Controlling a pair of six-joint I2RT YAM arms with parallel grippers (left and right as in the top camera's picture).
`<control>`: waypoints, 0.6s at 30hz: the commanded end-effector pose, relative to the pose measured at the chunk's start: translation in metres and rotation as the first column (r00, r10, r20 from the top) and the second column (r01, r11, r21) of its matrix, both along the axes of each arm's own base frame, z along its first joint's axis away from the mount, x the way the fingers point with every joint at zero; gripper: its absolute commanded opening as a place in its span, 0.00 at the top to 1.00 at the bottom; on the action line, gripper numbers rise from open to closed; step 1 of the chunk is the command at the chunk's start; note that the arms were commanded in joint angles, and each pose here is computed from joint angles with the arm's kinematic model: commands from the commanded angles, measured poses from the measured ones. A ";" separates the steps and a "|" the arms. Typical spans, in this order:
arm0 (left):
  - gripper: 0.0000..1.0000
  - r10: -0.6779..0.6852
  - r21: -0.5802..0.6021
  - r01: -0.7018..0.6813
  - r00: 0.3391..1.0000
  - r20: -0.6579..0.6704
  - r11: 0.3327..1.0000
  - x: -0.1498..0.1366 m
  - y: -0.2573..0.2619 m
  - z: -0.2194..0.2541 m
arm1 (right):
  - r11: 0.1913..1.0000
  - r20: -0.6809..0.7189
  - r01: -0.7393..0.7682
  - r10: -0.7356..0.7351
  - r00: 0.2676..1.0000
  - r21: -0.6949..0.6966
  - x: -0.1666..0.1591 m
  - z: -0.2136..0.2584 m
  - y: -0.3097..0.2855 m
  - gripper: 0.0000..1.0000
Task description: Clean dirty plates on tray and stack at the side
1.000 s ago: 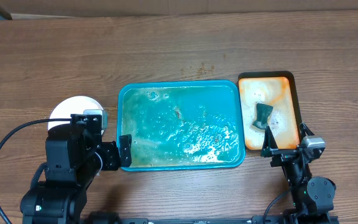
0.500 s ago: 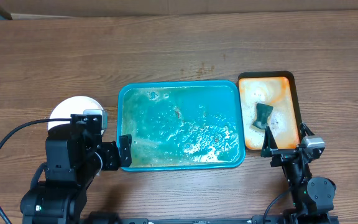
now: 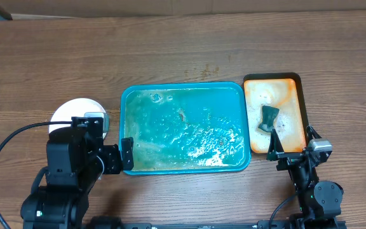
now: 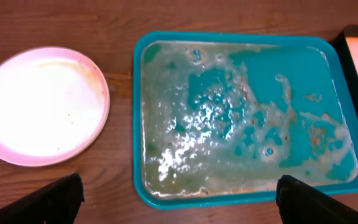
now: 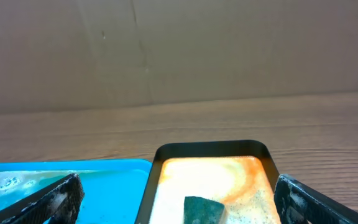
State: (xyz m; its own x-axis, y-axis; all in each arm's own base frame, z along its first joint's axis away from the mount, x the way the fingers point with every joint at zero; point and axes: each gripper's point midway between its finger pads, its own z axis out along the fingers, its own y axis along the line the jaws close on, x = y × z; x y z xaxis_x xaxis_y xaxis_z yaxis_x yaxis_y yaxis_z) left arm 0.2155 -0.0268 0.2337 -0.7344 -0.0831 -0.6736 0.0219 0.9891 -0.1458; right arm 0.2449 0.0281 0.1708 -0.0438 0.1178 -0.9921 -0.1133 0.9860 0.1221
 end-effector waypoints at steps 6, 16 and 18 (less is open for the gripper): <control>0.00 0.021 0.032 -0.026 0.988 0.152 0.999 -0.009 0.008 -0.017 | 1.000 0.007 0.006 -0.006 1.000 -0.004 0.000 -0.001 -0.001 0.00; 0.00 0.041 -0.044 -0.025 0.909 0.414 0.999 0.005 0.005 -0.070 | 1.000 0.007 0.006 -0.006 1.000 -0.004 0.000 -0.001 -0.001 0.00; 0.00 0.048 -0.055 -0.025 0.873 0.486 0.998 0.010 0.005 -0.069 | 1.000 0.007 0.006 -0.006 1.000 -0.004 0.000 -0.001 -0.001 0.00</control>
